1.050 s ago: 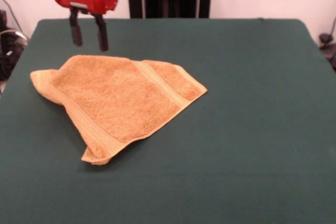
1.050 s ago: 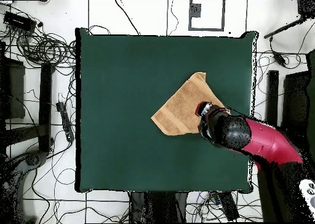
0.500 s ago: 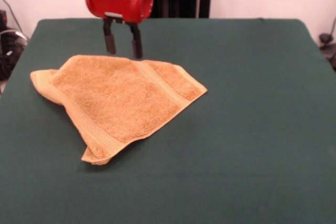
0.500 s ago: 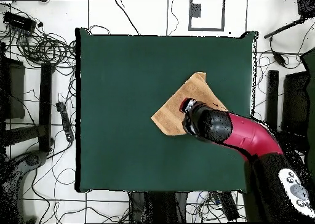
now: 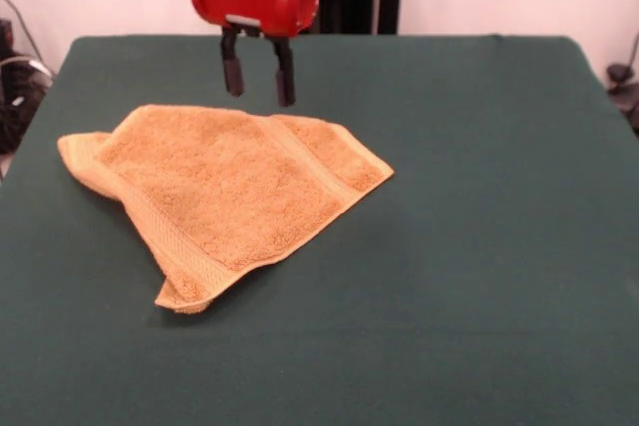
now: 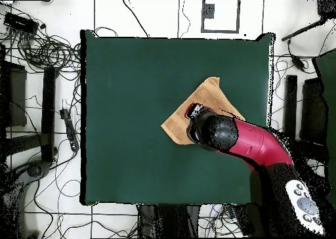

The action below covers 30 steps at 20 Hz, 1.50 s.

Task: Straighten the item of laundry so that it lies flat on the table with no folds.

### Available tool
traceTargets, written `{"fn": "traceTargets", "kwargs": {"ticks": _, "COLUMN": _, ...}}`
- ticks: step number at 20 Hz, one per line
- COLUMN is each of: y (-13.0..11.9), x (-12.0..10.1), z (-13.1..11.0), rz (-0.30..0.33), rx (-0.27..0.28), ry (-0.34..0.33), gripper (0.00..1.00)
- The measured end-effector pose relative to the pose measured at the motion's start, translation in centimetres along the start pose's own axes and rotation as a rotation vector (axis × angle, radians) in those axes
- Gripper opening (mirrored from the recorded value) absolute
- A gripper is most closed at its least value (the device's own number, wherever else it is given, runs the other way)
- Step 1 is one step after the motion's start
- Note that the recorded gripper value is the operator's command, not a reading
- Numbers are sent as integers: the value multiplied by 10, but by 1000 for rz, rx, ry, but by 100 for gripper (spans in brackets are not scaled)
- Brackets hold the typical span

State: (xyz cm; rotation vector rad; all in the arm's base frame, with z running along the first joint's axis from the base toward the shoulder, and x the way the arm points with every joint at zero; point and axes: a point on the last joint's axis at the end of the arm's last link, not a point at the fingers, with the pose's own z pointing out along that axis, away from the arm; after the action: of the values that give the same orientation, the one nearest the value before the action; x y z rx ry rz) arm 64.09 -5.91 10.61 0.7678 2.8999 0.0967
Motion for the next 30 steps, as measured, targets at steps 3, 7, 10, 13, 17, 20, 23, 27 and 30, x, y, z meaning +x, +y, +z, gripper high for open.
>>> {"fn": "traceTargets", "kwargs": {"ticks": 3, "y": 6, "x": -7, "z": -9, "rz": 7, "rx": 0, "ry": -22, "gripper": 100}}
{"fn": "traceTargets", "kwargs": {"ticks": 7, "y": 14, "x": -18, "z": -26, "rz": 41, "rx": 0, "ry": -57, "gripper": 100}}
{"fn": "traceTargets", "kwargs": {"ticks": 10, "y": 22, "x": -25, "z": -41, "rz": 93, "rx": -3, "ry": -82, "gripper": 100}}
{"fn": "traceTargets", "kwargs": {"ticks": 13, "y": 30, "x": -33, "z": -53, "rz": 167, "rx": -10, "ry": -104, "gripper": 100}}
{"fn": "traceTargets", "kwargs": {"ticks": 17, "y": 33, "x": -37, "z": -56, "rz": 291, "rx": -15, "ry": -106, "gripper": 100}}
{"fn": "traceTargets", "kwargs": {"ticks": 20, "y": 32, "x": -36, "z": -54, "rz": 377, "rx": -12, "ry": -100, "gripper": 100}}
{"fn": "traceTargets", "kwargs": {"ticks": 23, "y": 27, "x": -34, "z": -48, "rz": 450, "rx": -1, "ry": -90, "gripper": 100}}
{"fn": "traceTargets", "kwargs": {"ticks": 27, "y": 14, "x": -31, "z": -35, "rz": 508, "rx": 35, "ry": -84, "gripper": 100}}
{"fn": "traceTargets", "kwargs": {"ticks": 30, "y": 3, "x": -27, "z": -23, "rz": 534, "rx": 67, "ry": -76, "gripper": 100}}
